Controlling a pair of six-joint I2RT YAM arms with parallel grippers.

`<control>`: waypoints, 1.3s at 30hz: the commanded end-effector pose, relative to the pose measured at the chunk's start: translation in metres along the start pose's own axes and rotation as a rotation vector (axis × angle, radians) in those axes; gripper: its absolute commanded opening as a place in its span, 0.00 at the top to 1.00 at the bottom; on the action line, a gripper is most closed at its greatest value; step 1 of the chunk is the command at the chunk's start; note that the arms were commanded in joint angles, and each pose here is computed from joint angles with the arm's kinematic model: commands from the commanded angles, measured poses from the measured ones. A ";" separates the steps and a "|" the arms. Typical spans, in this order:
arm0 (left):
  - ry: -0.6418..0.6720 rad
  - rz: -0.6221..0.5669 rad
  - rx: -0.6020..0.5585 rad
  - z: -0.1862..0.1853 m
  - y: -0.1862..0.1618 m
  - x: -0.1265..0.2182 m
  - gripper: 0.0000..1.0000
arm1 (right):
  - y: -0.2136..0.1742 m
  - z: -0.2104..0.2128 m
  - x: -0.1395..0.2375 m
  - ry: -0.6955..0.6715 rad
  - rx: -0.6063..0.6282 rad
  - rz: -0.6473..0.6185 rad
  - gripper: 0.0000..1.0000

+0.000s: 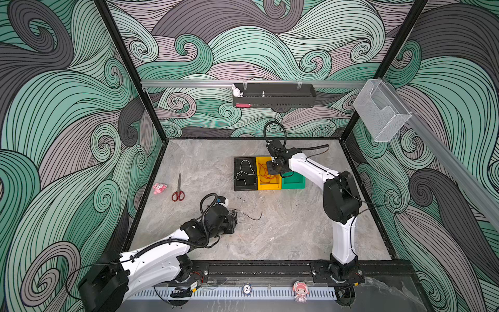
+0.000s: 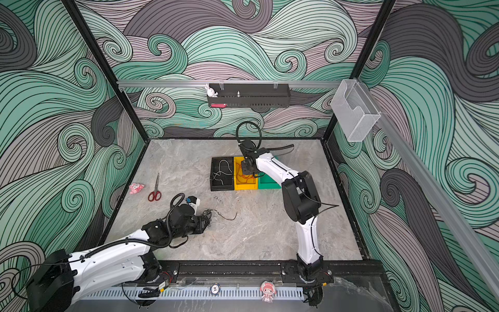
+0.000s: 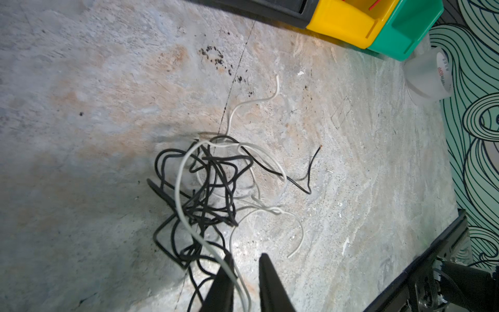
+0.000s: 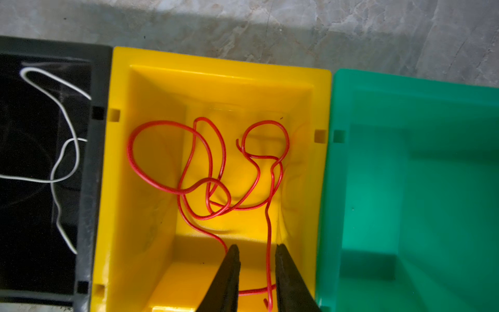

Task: Untangle the cables
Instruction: 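Move the right gripper back to the black and white tangle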

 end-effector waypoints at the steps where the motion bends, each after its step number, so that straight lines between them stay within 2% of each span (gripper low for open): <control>1: -0.002 -0.017 -0.006 -0.003 0.006 0.004 0.79 | 0.006 0.010 0.029 0.088 0.015 -0.038 0.73; 6: -0.010 -0.013 -0.005 -0.003 0.006 0.004 0.78 | 0.000 0.017 0.053 0.200 0.014 -0.066 0.67; 9: -0.022 -0.008 -0.010 -0.005 0.007 0.005 0.72 | -0.013 0.021 0.067 0.291 0.019 -0.060 0.65; 18: -0.046 -0.021 -0.035 -0.009 0.009 0.014 0.56 | -0.092 0.046 0.083 0.511 0.116 0.074 0.57; 22: -0.031 -0.036 -0.037 -0.007 0.011 0.022 0.50 | -0.130 0.060 0.076 0.561 0.175 0.121 0.56; 29: -0.026 -0.076 -0.017 -0.004 0.012 0.033 0.44 | -0.172 0.080 0.069 0.616 0.242 0.175 0.56; 39: -0.033 -0.147 -0.016 -0.004 0.018 0.041 0.41 | -0.204 0.101 0.055 0.627 0.301 0.186 0.55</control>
Point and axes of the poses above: each gripper's point midway between its finger pads, its own x axis back along the fingers, its own z axis along the line the jaws close on, y = z × x, the point moved 7 cm from there along x, back along the fingers, and after that the axes turned 9 degrees about -x, right-handed, at the moved point
